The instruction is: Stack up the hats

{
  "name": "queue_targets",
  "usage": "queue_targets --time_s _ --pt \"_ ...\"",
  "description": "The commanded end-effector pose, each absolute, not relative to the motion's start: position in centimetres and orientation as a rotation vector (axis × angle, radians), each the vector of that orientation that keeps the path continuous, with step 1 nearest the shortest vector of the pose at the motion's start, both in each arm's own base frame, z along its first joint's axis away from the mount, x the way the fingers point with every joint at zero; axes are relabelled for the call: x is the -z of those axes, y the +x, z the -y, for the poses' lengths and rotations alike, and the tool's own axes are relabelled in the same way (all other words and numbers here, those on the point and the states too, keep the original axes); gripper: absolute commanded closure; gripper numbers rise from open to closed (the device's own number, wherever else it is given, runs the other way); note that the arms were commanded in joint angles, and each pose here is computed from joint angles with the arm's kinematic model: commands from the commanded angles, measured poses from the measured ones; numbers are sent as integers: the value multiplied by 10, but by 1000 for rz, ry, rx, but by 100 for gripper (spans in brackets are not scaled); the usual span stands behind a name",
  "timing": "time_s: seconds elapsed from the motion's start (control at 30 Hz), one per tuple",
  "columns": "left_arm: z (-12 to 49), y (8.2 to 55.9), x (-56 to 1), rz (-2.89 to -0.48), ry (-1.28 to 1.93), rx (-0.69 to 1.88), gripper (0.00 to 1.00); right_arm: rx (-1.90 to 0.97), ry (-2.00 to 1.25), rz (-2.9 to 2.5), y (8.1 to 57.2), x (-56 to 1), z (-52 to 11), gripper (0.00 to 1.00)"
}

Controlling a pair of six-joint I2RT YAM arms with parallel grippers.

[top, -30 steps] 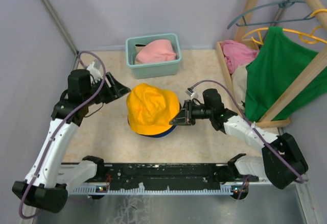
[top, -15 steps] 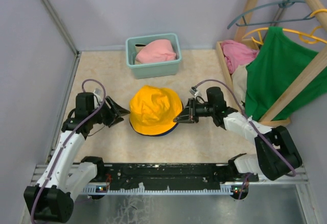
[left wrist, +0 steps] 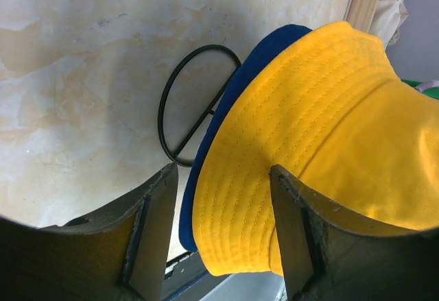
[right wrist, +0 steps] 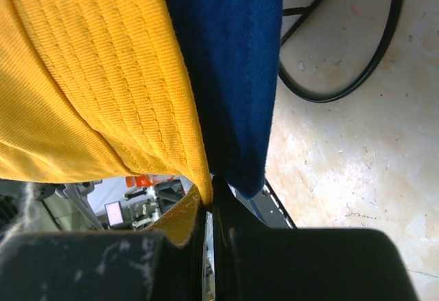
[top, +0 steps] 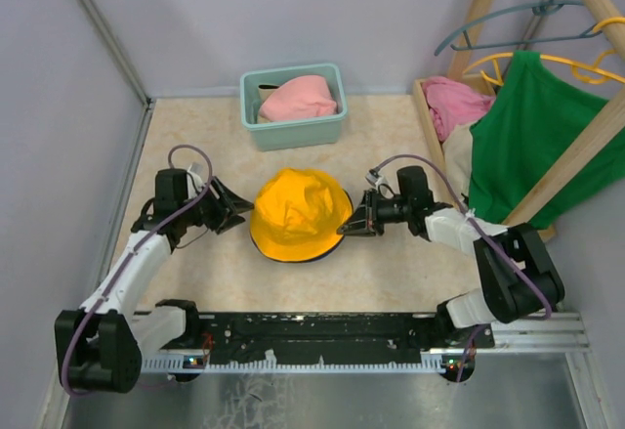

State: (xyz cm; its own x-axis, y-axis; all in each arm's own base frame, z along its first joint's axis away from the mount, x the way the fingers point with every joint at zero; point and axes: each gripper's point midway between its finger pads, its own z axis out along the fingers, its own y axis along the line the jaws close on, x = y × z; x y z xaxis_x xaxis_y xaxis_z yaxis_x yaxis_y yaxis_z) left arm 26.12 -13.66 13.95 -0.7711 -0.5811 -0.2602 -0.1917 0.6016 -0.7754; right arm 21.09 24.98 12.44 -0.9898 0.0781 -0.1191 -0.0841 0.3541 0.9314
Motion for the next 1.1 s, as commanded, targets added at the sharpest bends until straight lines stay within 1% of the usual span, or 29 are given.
queue_targets --time_s 0.0,0.17,0.43,0.67,0.9,0.93,1.0,1.03,1.07 --pt "145 269 -148 -2298 -530 1123 39 -1712 -70 -2411 226 -133 -253 100" --pt "143 272 -143 -2296 -521 1107 39 -1699 -66 -2432 229 -123 -253 100" --pt "145 273 -135 -2313 -507 1114 43 -1666 -69 -2483 223 -108 -249 100" --pt "144 262 -112 -2364 -523 1103 44 -1626 -70 -2517 221 -100 -246 100" --pt "143 257 -106 -2372 -527 1099 44 -1607 -98 -2509 223 -107 -246 100" --pt "143 258 -107 -2370 -524 1098 44 -1601 -103 -2501 225 -111 -246 94" --pt "142 259 -112 -2364 -516 1085 44 -1582 -124 -2473 228 -122 -246 88" --pt "141 261 -115 -2359 -509 1078 44 -1566 -131 -2466 229 -127 -245 83" --pt "140 261 -118 -2357 -506 1071 44 -1540 -140 -2466 230 -131 -243 75"
